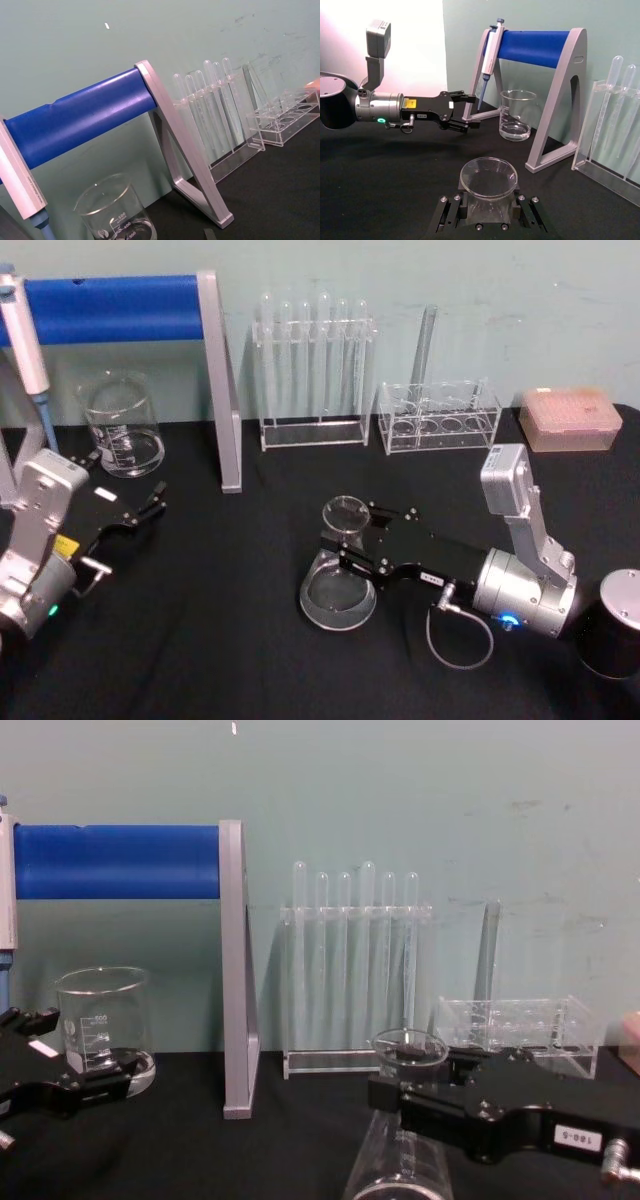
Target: Grasp the erlenmeyer flask with one hand, shake it three times, then place it back.
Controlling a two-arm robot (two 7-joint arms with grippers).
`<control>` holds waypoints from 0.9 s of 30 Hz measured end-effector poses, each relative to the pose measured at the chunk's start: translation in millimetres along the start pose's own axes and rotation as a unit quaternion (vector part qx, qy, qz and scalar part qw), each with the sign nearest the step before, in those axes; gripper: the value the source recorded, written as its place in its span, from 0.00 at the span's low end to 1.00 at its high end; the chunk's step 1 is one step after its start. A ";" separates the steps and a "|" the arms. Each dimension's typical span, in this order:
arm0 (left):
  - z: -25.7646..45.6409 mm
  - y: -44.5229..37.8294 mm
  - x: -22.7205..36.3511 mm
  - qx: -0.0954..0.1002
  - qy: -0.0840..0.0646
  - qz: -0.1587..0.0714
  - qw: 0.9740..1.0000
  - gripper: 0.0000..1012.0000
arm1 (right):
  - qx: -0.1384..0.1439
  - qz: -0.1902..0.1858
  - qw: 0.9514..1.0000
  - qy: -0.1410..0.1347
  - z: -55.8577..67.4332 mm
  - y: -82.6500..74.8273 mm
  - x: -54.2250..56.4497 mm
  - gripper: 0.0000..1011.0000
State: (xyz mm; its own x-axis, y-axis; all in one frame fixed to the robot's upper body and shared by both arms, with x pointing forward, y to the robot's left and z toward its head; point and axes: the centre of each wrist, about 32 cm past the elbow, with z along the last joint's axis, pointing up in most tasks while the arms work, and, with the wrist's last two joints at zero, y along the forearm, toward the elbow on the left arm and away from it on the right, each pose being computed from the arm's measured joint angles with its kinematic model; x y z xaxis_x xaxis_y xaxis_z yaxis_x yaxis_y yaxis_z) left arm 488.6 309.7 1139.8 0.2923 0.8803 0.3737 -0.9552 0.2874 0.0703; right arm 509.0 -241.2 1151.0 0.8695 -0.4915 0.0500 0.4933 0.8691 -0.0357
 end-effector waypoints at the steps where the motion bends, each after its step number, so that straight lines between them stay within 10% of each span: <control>1: 0.0 0.0 0.0 0.000 0.000 0.000 1.000 0.99 | 0.000 0.000 1.000 0.001 -0.2 0.2 0.0 0.45; 27: 0.0 0.0 0.0 0.000 0.000 0.000 1.000 0.99 | -0.011 0.001 1.000 0.011 -3.8 2.5 0.4 0.45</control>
State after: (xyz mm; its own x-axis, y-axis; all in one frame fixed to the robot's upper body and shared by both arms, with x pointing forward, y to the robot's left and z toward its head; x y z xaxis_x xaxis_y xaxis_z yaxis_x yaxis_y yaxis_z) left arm 488.6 309.6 1139.8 0.2923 0.8803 0.3737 -0.9552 0.2874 0.0702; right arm 510.7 -239.5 1147.1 0.8707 -0.4910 0.0271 0.4917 0.8689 -0.0573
